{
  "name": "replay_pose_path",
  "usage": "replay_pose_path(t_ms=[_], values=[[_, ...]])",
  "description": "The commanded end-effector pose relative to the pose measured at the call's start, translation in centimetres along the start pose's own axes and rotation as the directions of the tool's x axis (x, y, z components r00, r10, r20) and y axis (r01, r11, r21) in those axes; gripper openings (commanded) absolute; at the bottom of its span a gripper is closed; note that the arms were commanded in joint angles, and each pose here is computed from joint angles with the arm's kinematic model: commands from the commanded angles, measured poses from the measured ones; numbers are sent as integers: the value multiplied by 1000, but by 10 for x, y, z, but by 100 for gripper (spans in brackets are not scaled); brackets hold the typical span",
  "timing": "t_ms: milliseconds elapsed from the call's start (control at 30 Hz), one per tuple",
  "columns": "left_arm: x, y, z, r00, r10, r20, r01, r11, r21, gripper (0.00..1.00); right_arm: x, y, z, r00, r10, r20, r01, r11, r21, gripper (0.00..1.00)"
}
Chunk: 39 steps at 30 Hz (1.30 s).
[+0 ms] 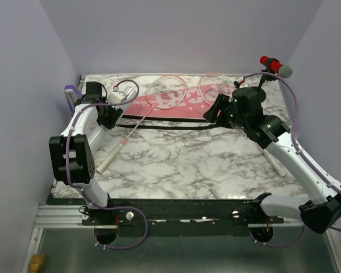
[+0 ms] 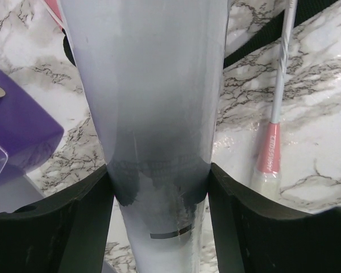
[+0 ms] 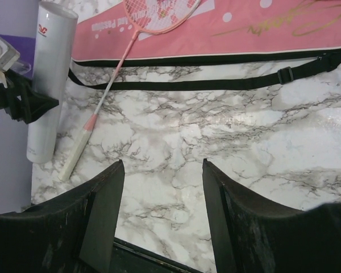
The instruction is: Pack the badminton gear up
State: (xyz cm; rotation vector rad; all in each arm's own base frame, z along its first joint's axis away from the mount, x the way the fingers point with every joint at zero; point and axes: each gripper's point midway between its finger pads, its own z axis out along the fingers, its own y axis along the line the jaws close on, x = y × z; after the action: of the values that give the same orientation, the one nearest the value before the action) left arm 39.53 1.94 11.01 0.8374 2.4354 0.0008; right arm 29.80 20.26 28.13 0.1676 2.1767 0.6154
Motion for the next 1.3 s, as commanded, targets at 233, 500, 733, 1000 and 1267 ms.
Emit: replay_pose_path(t_ms=[233, 500, 733, 1000, 1267], values=[[6, 25, 36, 994, -95, -61, 91, 993, -75, 68, 21, -52, 33, 995, 17, -96, -5, 991, 131, 66], [7, 36, 19, 985, -171, -31, 165, 978, -125, 62, 38, -73, 58, 990, 30, -138, -4, 983, 183, 66], [33, 48, 3, 964, -259, -59, 245, 952, -182, 63, 51, -93, 78, 983, 73, -170, -33, 974, 225, 66], [65, 30, -13, 964, -248, -94, 229, 958, -175, 63, 54, -95, 81, 981, 79, -175, -38, 973, 226, 66], [117, 10, -34, 956, -239, -170, 202, 957, -209, 61, 55, -100, 81, 980, 88, -178, -44, 971, 234, 66]])
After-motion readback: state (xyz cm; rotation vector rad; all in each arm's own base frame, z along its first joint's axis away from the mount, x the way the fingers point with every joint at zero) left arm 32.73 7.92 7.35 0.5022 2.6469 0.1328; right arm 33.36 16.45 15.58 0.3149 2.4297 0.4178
